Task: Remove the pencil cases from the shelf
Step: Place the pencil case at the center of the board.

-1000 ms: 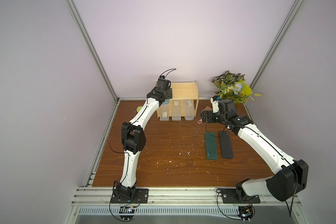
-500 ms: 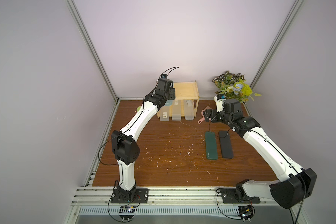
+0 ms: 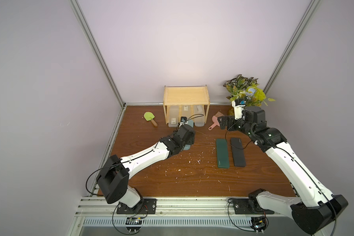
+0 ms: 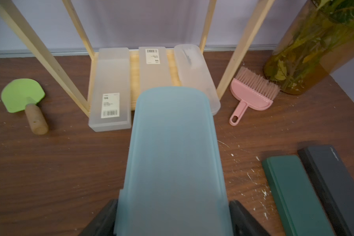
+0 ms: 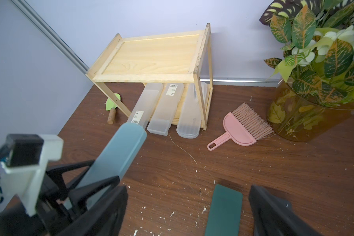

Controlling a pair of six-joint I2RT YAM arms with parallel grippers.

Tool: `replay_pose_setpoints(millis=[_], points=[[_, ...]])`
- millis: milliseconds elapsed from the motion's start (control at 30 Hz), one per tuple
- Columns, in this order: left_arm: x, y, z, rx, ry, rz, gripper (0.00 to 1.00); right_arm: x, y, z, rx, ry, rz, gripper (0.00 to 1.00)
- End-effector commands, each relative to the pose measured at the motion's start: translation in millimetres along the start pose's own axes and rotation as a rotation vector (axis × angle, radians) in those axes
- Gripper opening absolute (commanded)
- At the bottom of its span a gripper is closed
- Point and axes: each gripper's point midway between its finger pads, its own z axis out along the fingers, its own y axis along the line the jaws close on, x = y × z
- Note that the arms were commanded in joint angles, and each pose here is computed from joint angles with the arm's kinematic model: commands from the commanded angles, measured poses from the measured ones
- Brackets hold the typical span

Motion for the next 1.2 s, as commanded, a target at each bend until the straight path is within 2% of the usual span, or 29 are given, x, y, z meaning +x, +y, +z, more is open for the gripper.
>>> replay_pose_setpoints(millis=[0, 167, 667, 1167], points=[[8.8, -38.4, 2.1, 0.051, -0.077, -0.082, 0.74, 5.7, -1.7, -4.0, -0.006, 0.000, -0.007, 0.99], [55.0, -59.7, 30.5, 0.091, -0.056, -0.123, 0.75, 15.1, -4.8, -5.5, 0.000, 0.009, -0.001, 0.99], [96.0, -93.8, 67.3, 0.059, -0.006, -0.190, 0.77, 29.1, -14.2, 0.3, 0.039, 0.058, -0.039, 0.99], [140.5, -111.7, 88.4, 0.047, 0.086, -0.157, 0.78, 38.1, -20.2, -4.2, 0.043, 0.087, -0.071, 0.99]])
